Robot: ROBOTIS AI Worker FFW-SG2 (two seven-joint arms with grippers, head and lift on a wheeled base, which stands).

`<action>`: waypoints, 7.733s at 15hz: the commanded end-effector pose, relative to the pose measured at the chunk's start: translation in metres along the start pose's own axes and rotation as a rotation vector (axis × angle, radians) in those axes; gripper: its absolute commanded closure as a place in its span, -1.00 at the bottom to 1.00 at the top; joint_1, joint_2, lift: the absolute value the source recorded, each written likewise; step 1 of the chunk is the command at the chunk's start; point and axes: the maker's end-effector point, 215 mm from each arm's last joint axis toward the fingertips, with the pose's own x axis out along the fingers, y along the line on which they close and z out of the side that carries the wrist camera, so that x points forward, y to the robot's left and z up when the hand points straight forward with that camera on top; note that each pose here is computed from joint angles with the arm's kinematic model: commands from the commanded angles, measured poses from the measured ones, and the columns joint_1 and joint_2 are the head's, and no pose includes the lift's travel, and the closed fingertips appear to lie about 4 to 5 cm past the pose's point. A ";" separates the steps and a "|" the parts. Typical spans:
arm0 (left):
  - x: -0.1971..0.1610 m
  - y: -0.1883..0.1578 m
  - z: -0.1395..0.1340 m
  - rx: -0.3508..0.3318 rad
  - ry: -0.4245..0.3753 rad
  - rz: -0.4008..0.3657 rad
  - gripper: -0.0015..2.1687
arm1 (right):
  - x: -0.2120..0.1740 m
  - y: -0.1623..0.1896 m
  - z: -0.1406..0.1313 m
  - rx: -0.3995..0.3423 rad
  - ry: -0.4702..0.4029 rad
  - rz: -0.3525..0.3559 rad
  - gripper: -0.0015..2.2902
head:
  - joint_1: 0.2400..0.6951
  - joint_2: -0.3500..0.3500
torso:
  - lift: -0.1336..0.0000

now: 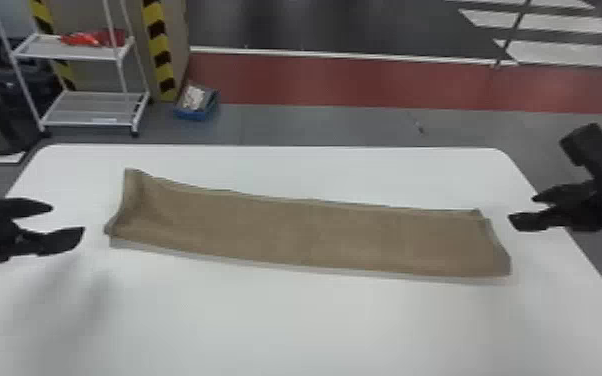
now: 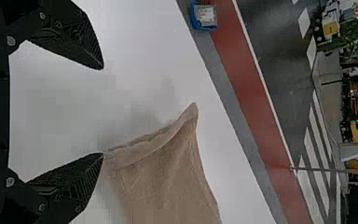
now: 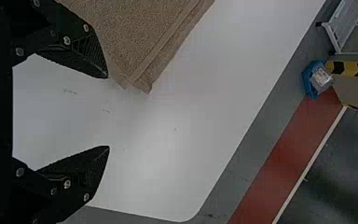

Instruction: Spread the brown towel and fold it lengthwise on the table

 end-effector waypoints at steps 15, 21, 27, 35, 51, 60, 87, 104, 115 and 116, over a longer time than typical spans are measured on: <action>0.029 -0.062 0.003 -0.097 -0.116 -0.016 -0.50 | -0.025 -0.017 -0.021 0.074 0.009 -0.034 -0.64 | 1.00 -0.55 | -0.86; 0.040 -0.055 0.004 -0.088 -0.111 0.009 -0.33 | -0.025 -0.019 -0.022 0.076 0.013 -0.037 -0.64 | 1.00 -0.56 | -0.86; 0.038 -0.055 -0.004 -0.080 -0.093 0.010 -0.33 | -0.024 -0.020 -0.022 0.079 0.014 -0.036 -0.64 | 1.00 -0.56 | -0.86; 0.025 -0.051 -0.007 -0.044 -0.078 -0.022 0.65 | -0.022 -0.015 -0.026 0.083 0.016 -0.027 -0.64 | 1.00 -0.54 | -0.86; -0.043 -0.107 -0.003 0.585 0.146 -0.539 0.64 | -0.022 0.011 -0.038 0.071 0.012 0.006 -0.64 | 1.00 -0.65 | -0.86; -0.043 -0.060 -0.010 0.447 0.138 -0.358 -0.95 | -0.022 0.022 -0.043 0.067 0.011 0.029 -0.64 | 1.00 -0.51 | -0.86; -0.037 -0.089 -0.066 -0.133 0.107 -0.154 -0.42 | -0.028 0.015 -0.049 0.081 0.018 0.017 -0.64 | 1.00 -0.51 | -0.86; -0.066 -0.104 -0.012 0.268 0.051 -0.388 0.25 | -0.027 0.021 -0.055 0.089 0.013 0.031 -0.64 | 1.00 -0.59 | -0.86; -0.058 -0.120 -0.024 0.417 0.105 -0.473 0.25 | -0.010 0.074 -0.007 0.104 0.005 0.119 -0.55 | 1.00 -0.44 | -0.86; -0.058 -0.121 -0.024 0.420 0.105 -0.474 0.25 | -0.004 0.077 -0.011 0.090 0.025 0.118 -0.46 | 1.00 -0.43 | -0.86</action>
